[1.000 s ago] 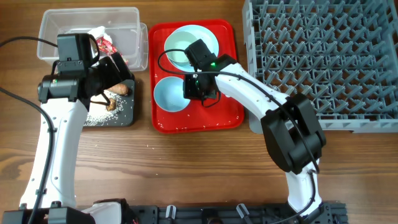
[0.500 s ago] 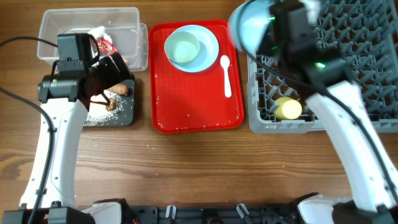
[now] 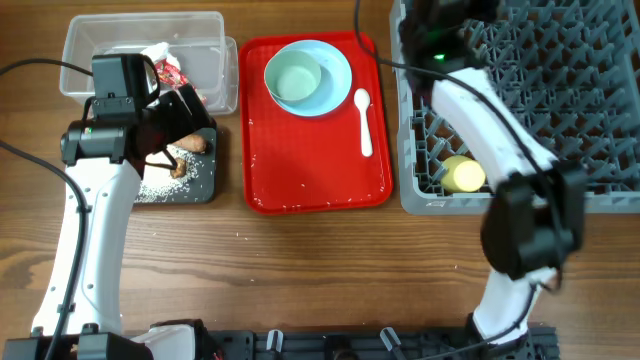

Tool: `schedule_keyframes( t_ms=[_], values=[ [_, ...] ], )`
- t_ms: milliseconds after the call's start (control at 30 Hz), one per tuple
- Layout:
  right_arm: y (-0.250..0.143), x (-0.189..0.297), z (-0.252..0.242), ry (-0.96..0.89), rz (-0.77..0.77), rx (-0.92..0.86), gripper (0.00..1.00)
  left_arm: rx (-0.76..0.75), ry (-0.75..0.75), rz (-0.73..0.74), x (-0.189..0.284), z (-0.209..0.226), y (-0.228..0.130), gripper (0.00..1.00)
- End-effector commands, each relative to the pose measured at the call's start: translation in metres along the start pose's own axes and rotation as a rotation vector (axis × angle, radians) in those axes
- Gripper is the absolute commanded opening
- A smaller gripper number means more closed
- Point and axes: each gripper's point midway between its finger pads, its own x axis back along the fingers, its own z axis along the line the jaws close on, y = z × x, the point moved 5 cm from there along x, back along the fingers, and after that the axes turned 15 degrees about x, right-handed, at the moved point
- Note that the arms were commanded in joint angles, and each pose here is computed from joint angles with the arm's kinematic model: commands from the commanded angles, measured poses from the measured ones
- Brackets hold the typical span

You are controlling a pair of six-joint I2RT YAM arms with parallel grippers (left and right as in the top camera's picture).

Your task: Sort waste into correct bins and load items into the dishwasher rack

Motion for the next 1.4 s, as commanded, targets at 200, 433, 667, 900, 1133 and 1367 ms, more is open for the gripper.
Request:
schedule_keyframes(
  t_ms=[200, 433, 667, 900, 1133, 1367],
  values=[
    [-0.053, -0.019, 0.108, 0.032, 0.067, 0.469, 0.04, -0.009, 0.010, -0.009, -0.001, 0.000, 0.002, 1.00],
    [-0.046, -0.006, 0.120, 0.067, 0.019, 0.466, 0.04, -0.009, 0.010, -0.009, -0.001, 0.000, 0.002, 1.00],
    [-0.032, 0.017, 0.134, 0.115, -0.057, 0.480, 0.05, -0.009, 0.010, -0.009, -0.001, 0.000, 0.002, 1.00],
    [-0.028, 0.029, 0.140, 0.129, -0.074, 0.511, 0.88, -0.009, 0.010, -0.009, -0.001, 0.000, 0.002, 1.00],
    [0.024, 0.064, 0.106, 0.085, -0.229, 0.281, 1.00, -0.009, 0.010, -0.009, -0.001, 0.000, 0.002, 1.00],
    [0.048, 0.131, 0.124, 0.529, -0.385, 0.097, 1.00, -0.009, 0.010, -0.009, -0.001, 0.000, 0.002, 1.00]
  ],
)
